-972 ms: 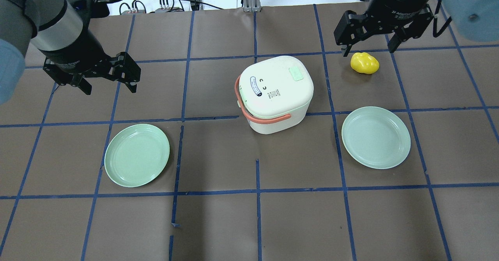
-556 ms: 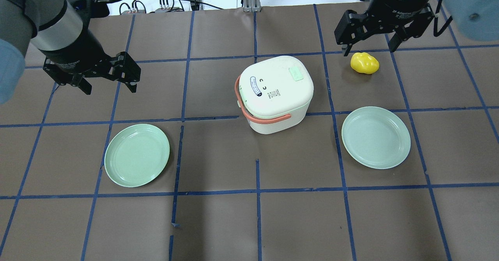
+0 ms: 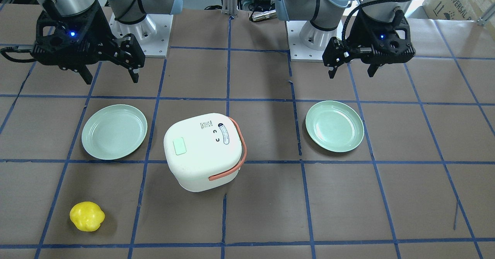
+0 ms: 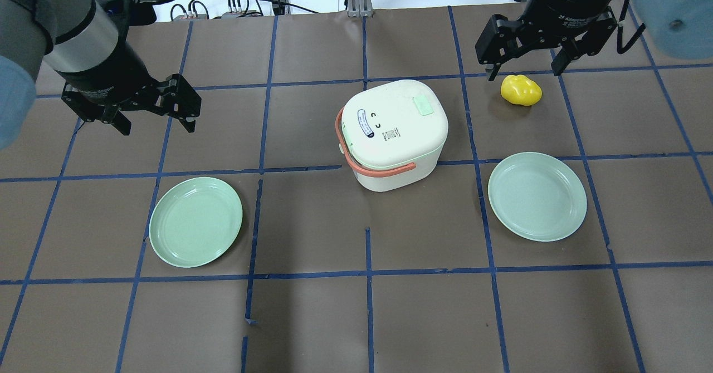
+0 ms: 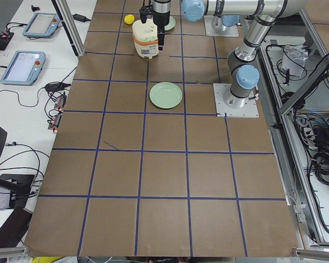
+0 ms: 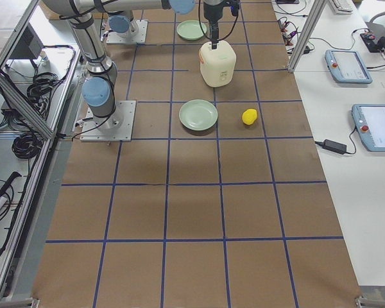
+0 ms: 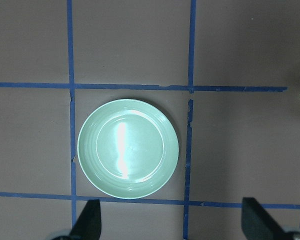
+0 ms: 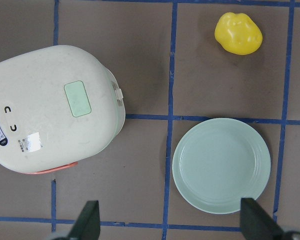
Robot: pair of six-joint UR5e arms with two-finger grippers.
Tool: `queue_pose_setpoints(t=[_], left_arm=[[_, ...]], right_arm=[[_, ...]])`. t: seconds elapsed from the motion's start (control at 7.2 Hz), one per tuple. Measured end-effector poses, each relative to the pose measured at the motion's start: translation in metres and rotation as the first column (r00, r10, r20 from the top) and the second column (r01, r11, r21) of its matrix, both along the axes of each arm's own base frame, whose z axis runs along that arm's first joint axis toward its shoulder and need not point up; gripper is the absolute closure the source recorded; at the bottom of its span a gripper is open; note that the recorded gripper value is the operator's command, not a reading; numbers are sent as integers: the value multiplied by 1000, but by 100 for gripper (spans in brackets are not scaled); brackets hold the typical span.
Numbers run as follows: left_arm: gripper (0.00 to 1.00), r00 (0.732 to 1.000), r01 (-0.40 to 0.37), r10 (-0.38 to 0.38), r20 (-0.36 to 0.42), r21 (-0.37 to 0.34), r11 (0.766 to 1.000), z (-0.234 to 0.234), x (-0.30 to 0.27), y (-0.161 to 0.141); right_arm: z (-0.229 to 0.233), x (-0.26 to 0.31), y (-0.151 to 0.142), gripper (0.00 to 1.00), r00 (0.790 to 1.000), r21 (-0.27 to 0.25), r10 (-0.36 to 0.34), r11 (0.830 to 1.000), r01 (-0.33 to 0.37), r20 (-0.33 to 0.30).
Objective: Press rice cooker button
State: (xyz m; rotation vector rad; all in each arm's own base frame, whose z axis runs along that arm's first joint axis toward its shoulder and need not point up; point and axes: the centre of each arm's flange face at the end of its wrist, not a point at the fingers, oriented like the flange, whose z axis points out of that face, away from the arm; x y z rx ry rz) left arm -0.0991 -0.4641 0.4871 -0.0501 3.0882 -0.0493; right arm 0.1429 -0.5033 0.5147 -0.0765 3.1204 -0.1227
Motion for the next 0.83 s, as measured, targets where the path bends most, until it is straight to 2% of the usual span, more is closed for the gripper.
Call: queue_pose_setpoints(t=[0.14, 0.28, 0.56, 0.69, 0.83], left_arm=[[0, 1000, 0, 0, 0, 0, 1000, 0, 0, 0], [0, 1000, 0, 0, 0, 1, 1000, 0, 0, 0], [0, 1000, 0, 0, 0, 1, 1000, 0, 0, 0], [0, 1000, 0, 0, 0, 1, 1000, 0, 0, 0], [0, 1000, 0, 0, 0, 0, 1000, 0, 0, 0]], right_arm=[[-1, 0, -1, 75, 1000, 4, 1, 1000, -1, 1], [-2, 0, -1, 87, 1000, 7, 5, 1000, -5, 1], [-5, 1, -3, 93, 1000, 16, 14, 1000, -14, 3], [-10, 5, -6, 94, 999, 27, 20, 999, -21, 31], [-19, 12, -13, 95, 995, 45, 29, 998, -33, 96]])
